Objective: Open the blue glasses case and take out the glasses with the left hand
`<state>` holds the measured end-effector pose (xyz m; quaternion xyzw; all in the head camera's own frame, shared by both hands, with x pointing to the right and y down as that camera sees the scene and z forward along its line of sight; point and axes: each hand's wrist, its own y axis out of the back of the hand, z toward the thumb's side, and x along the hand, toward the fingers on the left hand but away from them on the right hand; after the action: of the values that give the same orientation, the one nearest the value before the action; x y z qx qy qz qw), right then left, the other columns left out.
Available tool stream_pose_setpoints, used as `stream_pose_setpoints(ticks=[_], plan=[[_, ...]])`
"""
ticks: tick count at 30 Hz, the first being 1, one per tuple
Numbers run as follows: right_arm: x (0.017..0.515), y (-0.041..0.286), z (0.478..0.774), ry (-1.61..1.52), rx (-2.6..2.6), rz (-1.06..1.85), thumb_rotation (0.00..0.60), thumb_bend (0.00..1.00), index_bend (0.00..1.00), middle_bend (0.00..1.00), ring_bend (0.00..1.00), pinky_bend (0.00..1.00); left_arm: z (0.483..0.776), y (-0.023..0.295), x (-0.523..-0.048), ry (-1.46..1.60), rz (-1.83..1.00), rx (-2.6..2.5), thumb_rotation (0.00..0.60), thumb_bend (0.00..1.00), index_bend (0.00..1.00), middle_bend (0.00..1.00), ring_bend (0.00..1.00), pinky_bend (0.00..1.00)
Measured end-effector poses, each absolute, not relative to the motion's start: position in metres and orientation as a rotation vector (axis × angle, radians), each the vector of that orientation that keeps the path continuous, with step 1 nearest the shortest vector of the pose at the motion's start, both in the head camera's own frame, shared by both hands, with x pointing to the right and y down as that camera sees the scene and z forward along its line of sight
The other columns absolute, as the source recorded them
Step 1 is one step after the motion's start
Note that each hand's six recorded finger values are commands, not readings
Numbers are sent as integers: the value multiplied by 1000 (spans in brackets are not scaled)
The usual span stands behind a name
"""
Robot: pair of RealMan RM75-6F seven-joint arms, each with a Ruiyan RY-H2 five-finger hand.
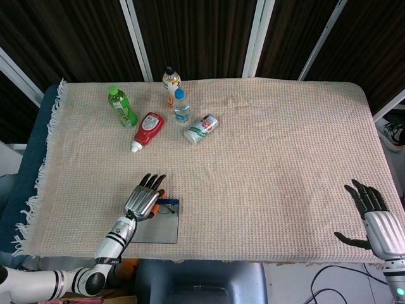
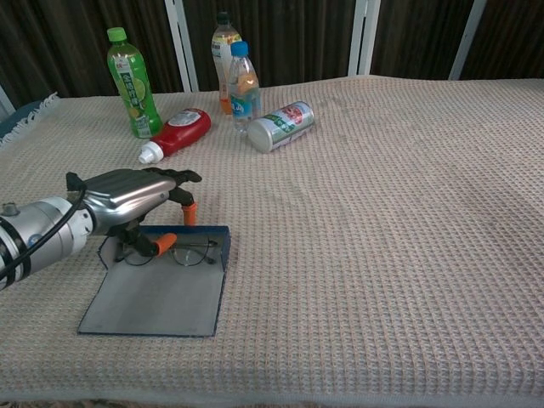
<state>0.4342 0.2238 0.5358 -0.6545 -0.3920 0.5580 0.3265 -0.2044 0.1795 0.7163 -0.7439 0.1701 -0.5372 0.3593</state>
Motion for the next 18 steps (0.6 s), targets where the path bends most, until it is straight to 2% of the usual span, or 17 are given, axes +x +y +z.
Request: stream_pose_setpoints(ticks=[18], plan=[[434,224,537,-1021,-1714,1466,600,176,0,0,0,0,717,176,-207,462,-1380,-1905,600,459,540,0,0,0]])
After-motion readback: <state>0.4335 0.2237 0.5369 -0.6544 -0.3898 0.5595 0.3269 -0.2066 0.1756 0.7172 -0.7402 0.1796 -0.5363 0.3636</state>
